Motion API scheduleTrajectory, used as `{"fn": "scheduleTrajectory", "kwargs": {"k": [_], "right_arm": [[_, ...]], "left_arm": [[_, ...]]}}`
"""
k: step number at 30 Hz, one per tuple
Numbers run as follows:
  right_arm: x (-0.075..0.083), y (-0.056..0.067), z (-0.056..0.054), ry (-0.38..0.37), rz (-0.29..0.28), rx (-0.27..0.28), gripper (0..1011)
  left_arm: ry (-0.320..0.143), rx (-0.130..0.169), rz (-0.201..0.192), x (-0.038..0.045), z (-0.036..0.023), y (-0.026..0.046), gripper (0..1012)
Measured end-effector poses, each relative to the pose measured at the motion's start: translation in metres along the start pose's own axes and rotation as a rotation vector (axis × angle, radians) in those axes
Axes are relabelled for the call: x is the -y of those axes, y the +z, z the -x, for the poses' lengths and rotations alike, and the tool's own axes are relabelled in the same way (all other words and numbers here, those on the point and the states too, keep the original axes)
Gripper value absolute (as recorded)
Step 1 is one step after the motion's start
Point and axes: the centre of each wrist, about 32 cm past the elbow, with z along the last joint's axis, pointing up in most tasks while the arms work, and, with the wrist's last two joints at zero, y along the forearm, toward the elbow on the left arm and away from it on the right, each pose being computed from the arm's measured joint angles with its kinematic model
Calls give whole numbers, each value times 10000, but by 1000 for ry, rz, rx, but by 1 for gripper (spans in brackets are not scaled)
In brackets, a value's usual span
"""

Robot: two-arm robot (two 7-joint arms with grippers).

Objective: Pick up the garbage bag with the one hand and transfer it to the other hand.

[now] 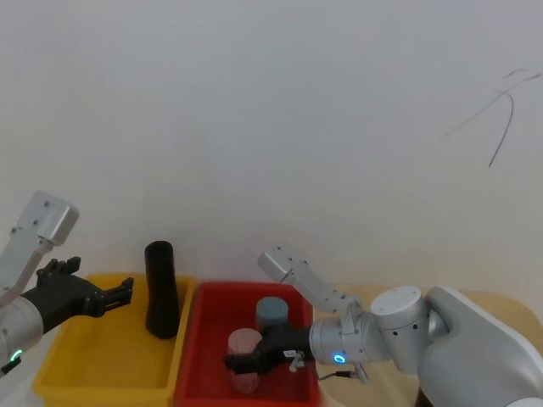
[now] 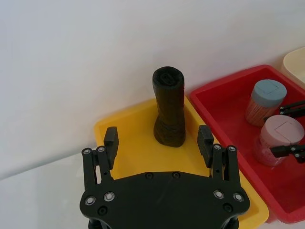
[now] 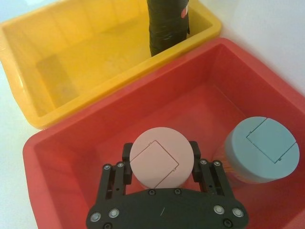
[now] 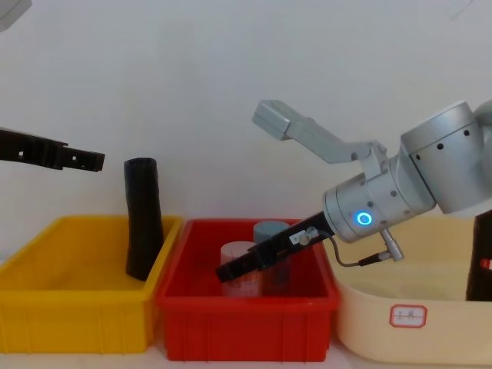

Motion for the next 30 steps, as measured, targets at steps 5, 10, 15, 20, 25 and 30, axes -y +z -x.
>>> {"fn": "scheduleTrajectory", "kwargs": {"k": [5,10,15,20,25,30], "right_arm": [[-1,2,-1,0,-1,0,663],[12,2,5,2,-8,-2,663],[74,22,12,0,-32,-10,663],[177,63,18,-7,-60,-18,663],[324,116,21,-20,-93,-28,663],[535,189,29,-41,-135,-32,663]], "left_arm": [[0,0,0,0,0,0,1000],[0,0,0,0,0,0,1000],[0,0,0,0,0,0,1000],[0,0,0,0,0,0,1000],[0,0,0,0,0,0,1000],[0,0,0,0,0,0,1000]]}}
